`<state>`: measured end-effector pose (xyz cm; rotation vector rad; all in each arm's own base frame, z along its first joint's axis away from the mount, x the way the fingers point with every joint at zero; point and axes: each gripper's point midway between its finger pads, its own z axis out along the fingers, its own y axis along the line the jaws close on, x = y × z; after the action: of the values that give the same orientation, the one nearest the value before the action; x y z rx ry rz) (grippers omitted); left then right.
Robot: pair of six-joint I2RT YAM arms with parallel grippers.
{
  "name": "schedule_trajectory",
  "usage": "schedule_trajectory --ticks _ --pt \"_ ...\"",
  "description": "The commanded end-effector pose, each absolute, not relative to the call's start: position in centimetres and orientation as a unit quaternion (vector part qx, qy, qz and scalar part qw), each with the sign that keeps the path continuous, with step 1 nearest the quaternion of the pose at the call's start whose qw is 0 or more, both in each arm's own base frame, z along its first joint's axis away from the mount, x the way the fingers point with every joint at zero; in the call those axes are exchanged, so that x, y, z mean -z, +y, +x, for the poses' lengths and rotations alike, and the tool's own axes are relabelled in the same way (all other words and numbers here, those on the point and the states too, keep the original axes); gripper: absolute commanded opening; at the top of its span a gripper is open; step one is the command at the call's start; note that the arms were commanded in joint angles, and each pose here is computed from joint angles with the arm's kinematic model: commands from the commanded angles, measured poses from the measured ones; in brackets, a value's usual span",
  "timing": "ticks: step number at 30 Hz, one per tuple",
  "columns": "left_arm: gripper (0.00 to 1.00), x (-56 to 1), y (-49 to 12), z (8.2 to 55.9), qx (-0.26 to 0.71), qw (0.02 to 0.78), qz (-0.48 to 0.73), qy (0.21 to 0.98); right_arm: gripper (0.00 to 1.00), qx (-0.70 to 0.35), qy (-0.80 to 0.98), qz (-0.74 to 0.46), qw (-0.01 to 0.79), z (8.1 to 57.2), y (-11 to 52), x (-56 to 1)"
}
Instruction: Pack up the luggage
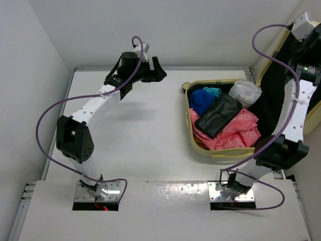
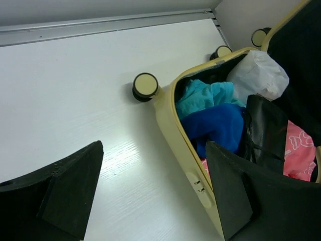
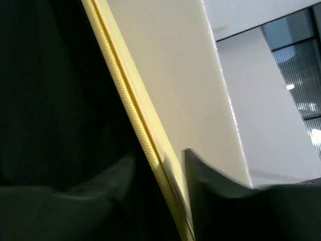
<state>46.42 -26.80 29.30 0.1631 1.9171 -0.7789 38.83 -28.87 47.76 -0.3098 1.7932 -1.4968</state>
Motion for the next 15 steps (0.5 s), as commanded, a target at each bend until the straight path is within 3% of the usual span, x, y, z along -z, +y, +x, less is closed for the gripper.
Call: schedule_trajectory --ticks 1,2,4,9,11,15 --pt "0.87 -31.8 -24.8 47.2 0.331 0.534 0.052 0.777 0.33 0.585 0.692 -0.119 0.406 39.0 -28.7 -49.8" --pt "0.87 -32.2 -23.3 48.2 0.316 0.546 0.034 0.775 0.16 0.58 0.694 -0.119 0.409 39.1 -28.5 -50.0" --pt "0.87 -32.8 -21.5 49.1 0.308 0.556 0.021 0.772 0.0 0.573 0.693 -0.117 0.423 39.1 -28.1 -50.4" --pt "0.87 -33.6 -16.4 50.7 0.283 0.573 -0.022 0.769 0.0 0.492 0.705 -0.166 0.482 38.8 -21.3 -49.5" --pt "0.87 -32.9 -15.5 50.9 0.282 0.566 -0.033 0.774 0.0 0.456 0.689 -0.211 0.522 38.1 -15.3 -50.4" --pt "0.87 -31.6 -15.0 50.8 0.279 0.552 -0.043 0.784 0.0 0.345 0.7 -0.285 0.556 37.1 -5.1 -46.7"
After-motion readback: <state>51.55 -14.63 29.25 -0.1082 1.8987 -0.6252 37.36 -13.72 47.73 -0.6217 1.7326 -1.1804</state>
